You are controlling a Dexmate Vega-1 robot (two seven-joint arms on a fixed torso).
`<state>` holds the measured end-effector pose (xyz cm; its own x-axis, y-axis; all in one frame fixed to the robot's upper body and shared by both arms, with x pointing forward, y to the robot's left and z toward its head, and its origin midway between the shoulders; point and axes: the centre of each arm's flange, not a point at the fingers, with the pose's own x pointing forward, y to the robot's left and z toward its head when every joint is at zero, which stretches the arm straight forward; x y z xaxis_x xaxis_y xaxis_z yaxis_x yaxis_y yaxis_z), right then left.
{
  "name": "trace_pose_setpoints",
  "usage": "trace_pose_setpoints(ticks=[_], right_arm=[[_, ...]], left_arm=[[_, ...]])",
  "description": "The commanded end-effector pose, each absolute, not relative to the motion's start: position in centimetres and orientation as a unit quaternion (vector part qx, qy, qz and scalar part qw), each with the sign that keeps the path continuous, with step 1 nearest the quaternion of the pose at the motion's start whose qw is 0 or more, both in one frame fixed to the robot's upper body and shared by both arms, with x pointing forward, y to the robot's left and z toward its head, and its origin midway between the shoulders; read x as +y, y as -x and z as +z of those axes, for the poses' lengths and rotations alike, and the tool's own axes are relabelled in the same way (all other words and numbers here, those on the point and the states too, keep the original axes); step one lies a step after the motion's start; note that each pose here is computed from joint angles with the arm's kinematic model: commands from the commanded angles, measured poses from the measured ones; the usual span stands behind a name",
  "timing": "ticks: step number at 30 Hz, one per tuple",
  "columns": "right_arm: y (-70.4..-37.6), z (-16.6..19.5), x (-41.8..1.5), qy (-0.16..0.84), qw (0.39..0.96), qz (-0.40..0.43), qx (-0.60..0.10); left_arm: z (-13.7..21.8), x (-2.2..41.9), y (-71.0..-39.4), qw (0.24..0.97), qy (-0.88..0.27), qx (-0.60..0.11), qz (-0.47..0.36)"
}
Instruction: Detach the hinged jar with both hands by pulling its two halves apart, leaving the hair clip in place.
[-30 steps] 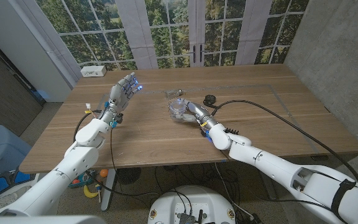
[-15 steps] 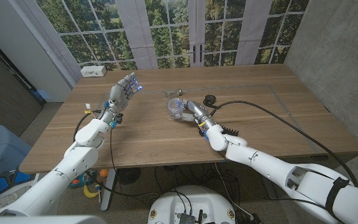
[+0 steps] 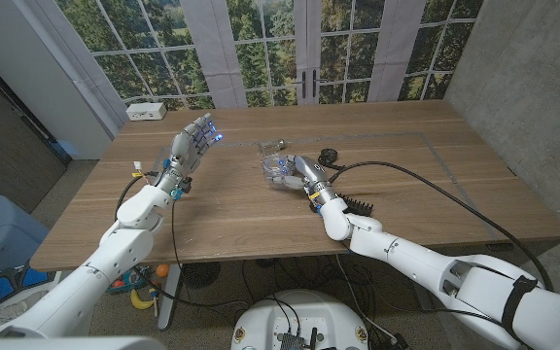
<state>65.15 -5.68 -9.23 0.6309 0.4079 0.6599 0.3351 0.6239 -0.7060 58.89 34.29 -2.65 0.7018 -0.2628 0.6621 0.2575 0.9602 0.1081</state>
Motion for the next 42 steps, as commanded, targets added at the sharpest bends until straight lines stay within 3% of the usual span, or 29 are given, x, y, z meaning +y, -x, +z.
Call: trace_pose_setpoints(ticks=[1, 16, 42], right_arm=[[-64.3, -8.7, -6.3, 0.396, 0.798, -0.003, -0.453], [-62.5, -6.7, -7.9, 0.332, 0.823, -0.005, -0.46], [-60.1, -3.9, -10.3, 0.228, 0.874, 0.041, -0.426]], left_arm=[[-2.4, 34.1, -58.9, 0.921, -0.007, -0.362, -0.144], [-1.9, 33.6, -58.2, 0.92, -0.031, -0.37, -0.125], [1.0, 31.9, -55.0, 0.897, -0.23, -0.376, -0.026]])
